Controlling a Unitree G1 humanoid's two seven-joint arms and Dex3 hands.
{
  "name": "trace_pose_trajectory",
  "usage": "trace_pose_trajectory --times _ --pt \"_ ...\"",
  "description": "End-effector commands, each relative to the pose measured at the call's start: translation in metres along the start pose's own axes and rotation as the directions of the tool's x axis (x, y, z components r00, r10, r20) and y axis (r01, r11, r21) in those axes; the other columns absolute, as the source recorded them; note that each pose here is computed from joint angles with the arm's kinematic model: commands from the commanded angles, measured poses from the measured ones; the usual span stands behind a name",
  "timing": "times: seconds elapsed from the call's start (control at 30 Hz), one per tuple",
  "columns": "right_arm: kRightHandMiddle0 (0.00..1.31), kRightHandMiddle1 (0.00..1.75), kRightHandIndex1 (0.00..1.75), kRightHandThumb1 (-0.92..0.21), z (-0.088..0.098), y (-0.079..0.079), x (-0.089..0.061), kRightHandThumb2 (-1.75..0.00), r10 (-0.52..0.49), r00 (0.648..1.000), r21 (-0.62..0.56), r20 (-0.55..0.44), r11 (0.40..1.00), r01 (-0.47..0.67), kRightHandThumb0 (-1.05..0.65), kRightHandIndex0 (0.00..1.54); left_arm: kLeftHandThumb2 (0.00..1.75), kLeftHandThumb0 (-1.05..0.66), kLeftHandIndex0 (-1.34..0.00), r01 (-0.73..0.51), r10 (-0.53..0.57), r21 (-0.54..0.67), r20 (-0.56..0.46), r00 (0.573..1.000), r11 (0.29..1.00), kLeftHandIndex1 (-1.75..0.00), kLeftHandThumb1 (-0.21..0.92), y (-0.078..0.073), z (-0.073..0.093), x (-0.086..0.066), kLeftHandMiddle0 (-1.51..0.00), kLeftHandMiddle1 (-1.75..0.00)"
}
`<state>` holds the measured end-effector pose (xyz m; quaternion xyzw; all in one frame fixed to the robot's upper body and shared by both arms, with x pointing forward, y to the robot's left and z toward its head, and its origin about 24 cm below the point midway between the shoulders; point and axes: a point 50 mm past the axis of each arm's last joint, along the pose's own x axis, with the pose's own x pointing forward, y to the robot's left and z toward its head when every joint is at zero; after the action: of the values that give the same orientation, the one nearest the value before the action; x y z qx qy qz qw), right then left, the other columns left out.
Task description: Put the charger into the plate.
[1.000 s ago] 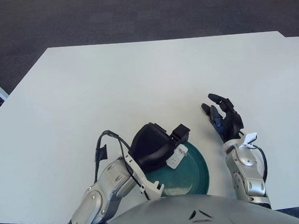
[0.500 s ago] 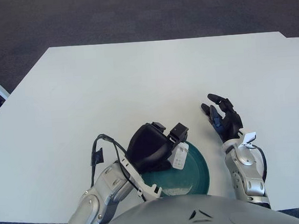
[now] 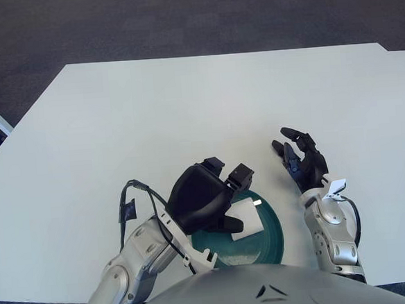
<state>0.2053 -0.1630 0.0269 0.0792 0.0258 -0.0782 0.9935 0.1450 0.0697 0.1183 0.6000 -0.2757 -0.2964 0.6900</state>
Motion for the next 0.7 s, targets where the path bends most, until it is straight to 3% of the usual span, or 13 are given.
trace_pose_trajectory --times 0.0,0.4,0.53,0.67 --pt "0.16 0.94 0.02 -0.92 0.002 0.001 0.003 -0.49 0.001 1.0 -0.003 0.018 1.0 -0.001 -0.5 0.61 0.82 -1.05 -0.18 0.001 -0.001 0.031 0.011 1.0 1.0 -1.74 0.92 0.005 -0.001 -0.001 -0.56 -1.75" --pt "0.15 0.94 0.02 -0.92 0.002 0.0 0.004 -0.49 0.002 1.0 -0.004 0.017 1.0 -0.002 -0.49 0.62 0.8 -1.03 -0.21 -0.022 0.023 0.053 -0.017 1.0 0.998 -1.59 0.92 0.013 -0.007 -0.003 -0.52 -1.75" --pt "0.14 0.92 0.02 -0.92 0.002 0.0 0.004 -0.49 0.004 1.0 -0.006 0.015 1.0 -0.004 -0.49 0.62 0.74 -1.03 -0.2 -0.011 0.013 0.049 -0.037 0.999 0.999 -1.55 0.92 0.016 -0.01 -0.004 -0.41 -1.75" --pt "0.15 0.92 0.02 -0.92 0.001 0.0 0.004 -0.49 0.005 1.0 -0.007 0.012 1.0 -0.005 -0.49 0.62 0.7 -1.04 -0.16 -0.005 0.008 0.045 -0.06 0.998 0.999 -1.48 0.92 0.02 -0.013 -0.005 -0.32 -1.58"
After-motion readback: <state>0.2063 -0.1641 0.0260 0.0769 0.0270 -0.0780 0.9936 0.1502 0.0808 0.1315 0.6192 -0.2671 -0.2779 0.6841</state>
